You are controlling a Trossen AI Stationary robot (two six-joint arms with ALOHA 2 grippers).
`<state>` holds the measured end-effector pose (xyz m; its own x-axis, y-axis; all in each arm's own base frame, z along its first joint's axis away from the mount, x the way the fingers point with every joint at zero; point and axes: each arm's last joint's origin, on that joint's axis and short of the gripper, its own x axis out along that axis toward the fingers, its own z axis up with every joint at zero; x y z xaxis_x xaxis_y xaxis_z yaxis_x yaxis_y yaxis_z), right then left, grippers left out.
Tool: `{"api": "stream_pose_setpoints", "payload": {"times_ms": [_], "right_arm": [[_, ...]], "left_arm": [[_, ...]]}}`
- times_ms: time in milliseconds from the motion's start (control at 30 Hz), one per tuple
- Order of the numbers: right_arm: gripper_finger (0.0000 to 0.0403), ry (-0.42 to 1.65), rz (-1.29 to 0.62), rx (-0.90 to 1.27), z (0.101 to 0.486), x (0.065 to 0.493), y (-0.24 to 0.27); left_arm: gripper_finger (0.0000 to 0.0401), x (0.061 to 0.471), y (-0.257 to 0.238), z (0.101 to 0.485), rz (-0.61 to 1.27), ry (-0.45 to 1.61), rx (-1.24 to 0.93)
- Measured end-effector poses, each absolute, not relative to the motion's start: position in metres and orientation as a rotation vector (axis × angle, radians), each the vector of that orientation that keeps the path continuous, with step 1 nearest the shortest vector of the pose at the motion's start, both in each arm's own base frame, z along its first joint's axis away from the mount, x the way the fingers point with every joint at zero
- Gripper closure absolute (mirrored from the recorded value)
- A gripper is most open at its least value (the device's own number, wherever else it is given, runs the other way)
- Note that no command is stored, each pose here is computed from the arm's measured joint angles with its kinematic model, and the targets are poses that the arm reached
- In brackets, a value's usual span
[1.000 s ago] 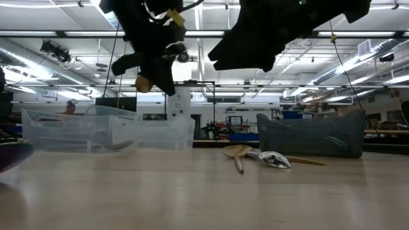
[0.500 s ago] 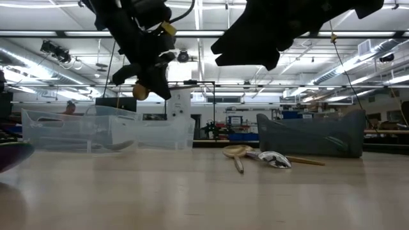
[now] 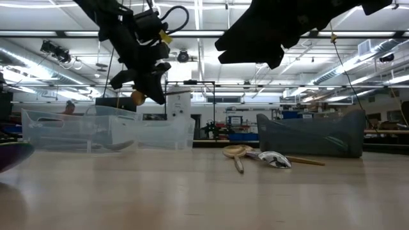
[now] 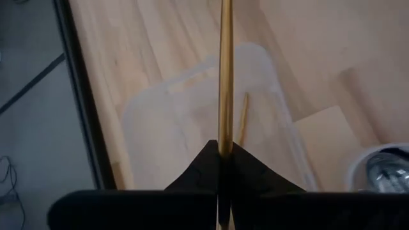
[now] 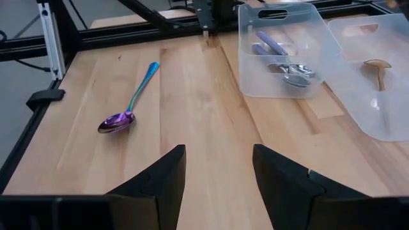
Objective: Sort silverware by color (type)
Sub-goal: Put the gold spoon into the top transparent bin
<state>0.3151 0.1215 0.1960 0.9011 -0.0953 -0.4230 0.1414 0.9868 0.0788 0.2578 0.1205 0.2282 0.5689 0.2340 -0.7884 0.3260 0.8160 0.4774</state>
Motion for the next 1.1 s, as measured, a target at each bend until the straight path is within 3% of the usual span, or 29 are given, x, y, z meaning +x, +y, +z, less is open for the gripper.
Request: {"api": "stream_pose_setpoints", "payload": {"times_ms": [533,1100], "right_arm": [[0.0212,0.430,-0.124,0.128,0.196,0.315,0.123],[0.0212,0.424,-0.123,0.122,0.197,0.315,0.123]], "left_arm": [[0.0382,0.250,0.145,0.229,-0.084,0.875,0.546],[0.0379,0.250,0.166,0.185,-0.130,1.105,0.556]]}}
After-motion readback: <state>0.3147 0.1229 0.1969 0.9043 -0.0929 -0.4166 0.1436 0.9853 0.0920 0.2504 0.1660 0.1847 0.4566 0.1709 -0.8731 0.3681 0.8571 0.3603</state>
